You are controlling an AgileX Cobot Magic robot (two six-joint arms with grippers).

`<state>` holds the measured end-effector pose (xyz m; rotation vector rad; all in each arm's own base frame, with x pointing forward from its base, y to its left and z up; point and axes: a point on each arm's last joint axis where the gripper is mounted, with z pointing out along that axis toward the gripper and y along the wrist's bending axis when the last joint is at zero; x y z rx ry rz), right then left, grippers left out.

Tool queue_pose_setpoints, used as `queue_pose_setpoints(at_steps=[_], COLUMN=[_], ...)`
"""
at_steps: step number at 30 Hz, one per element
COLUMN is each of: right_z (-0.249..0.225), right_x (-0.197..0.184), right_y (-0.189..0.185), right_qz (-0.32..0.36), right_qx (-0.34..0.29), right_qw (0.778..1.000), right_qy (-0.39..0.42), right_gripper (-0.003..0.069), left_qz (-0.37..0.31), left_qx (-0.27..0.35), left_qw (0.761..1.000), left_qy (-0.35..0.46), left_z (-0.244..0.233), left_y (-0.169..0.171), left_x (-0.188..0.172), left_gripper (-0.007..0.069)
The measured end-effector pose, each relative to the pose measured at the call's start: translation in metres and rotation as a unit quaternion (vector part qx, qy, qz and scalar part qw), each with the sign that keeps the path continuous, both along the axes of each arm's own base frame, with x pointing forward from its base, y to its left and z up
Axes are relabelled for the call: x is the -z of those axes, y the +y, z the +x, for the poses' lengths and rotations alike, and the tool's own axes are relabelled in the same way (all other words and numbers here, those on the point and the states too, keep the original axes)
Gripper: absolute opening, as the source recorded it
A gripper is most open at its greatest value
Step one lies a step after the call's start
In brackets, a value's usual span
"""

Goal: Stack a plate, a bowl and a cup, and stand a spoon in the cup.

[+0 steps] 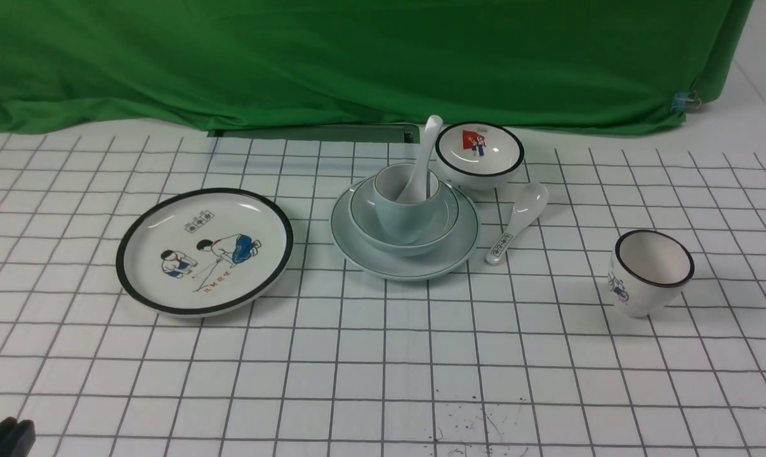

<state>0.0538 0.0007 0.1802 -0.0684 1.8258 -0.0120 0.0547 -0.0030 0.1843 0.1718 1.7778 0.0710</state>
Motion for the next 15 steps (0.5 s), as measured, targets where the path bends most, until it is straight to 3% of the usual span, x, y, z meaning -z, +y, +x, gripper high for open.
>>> queue_pose_setpoints(at_steps=[15], right_z=[0.0001], right_x=[-0.0003], right_y=[0.0], right_qz=[-0.002], right_qx=[-0.001], right_qw=[1.0], right_qy=[-0.002], right_gripper=[0.0021], left_qz=[0.001], left_qx=[0.0], left_qw=[1.0], left_qy=[0.0], left_z=[0.0], left_y=[0.0001], left_x=[0.0], left_gripper=[-0.0009])
